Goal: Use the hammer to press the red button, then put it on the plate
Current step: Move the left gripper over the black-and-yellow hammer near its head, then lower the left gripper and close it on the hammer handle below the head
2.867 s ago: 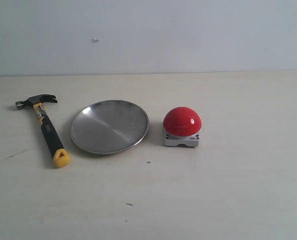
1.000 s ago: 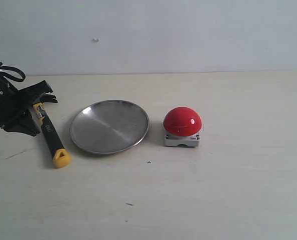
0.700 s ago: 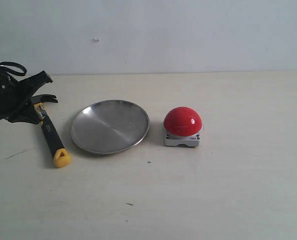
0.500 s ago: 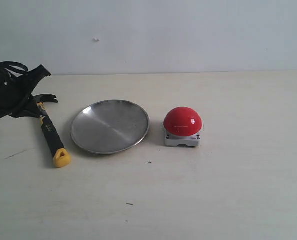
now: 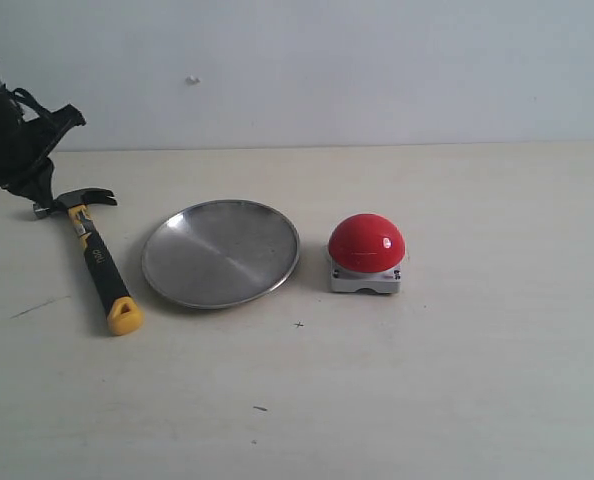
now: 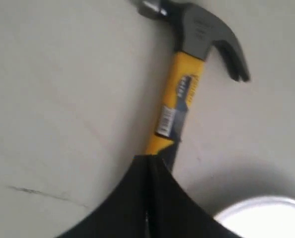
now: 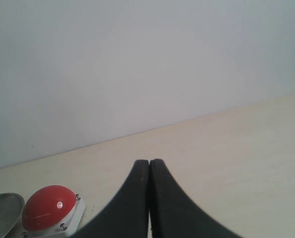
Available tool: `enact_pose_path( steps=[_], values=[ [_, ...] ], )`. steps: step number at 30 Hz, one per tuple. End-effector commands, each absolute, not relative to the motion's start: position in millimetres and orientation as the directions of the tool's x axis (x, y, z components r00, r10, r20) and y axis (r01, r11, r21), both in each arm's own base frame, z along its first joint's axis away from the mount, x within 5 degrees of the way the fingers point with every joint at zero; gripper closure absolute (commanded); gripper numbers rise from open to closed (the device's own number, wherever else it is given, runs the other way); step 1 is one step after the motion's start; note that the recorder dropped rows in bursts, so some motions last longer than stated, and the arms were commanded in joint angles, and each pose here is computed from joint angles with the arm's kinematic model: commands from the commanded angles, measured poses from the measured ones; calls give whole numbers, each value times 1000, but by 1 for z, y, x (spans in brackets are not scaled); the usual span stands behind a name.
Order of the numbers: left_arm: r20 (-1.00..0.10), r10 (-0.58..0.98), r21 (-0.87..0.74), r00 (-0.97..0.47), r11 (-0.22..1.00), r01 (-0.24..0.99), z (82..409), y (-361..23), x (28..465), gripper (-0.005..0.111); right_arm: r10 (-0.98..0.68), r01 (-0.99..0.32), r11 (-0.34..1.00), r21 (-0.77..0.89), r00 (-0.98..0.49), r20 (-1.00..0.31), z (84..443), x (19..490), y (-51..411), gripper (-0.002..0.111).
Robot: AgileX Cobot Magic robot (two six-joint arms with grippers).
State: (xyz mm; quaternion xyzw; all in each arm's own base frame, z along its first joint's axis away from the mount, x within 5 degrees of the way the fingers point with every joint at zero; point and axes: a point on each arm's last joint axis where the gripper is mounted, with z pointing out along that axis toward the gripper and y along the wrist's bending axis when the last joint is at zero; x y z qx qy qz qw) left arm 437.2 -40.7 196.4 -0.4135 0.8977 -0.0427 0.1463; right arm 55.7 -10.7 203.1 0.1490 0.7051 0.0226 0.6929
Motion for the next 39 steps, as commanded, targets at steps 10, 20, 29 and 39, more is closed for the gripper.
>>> enact_pose_path(
  steps=[10, 20, 29, 39],
  values=[
    [-213, -736, -94, -643, 670, -736, 168, -40, 477, 107, 231, 182, 956, 229, 6, -973, 202, 55, -11, 108],
    [-151, -744, -197, -650, 667, -718, 164, -53, 495, 67, 231, 182, 956, 229, 6, -973, 202, 55, -11, 108],
    [-151, -660, -213, -735, 748, -628, 158, -58, 503, 35, 231, 182, 956, 229, 6, -973, 202, 55, -11, 108],
    [-84, -723, -221, -685, 684, -695, 158, -45, 501, 35, 231, 182, 956, 229, 6, -973, 202, 55, -11, 108]
  ],
)
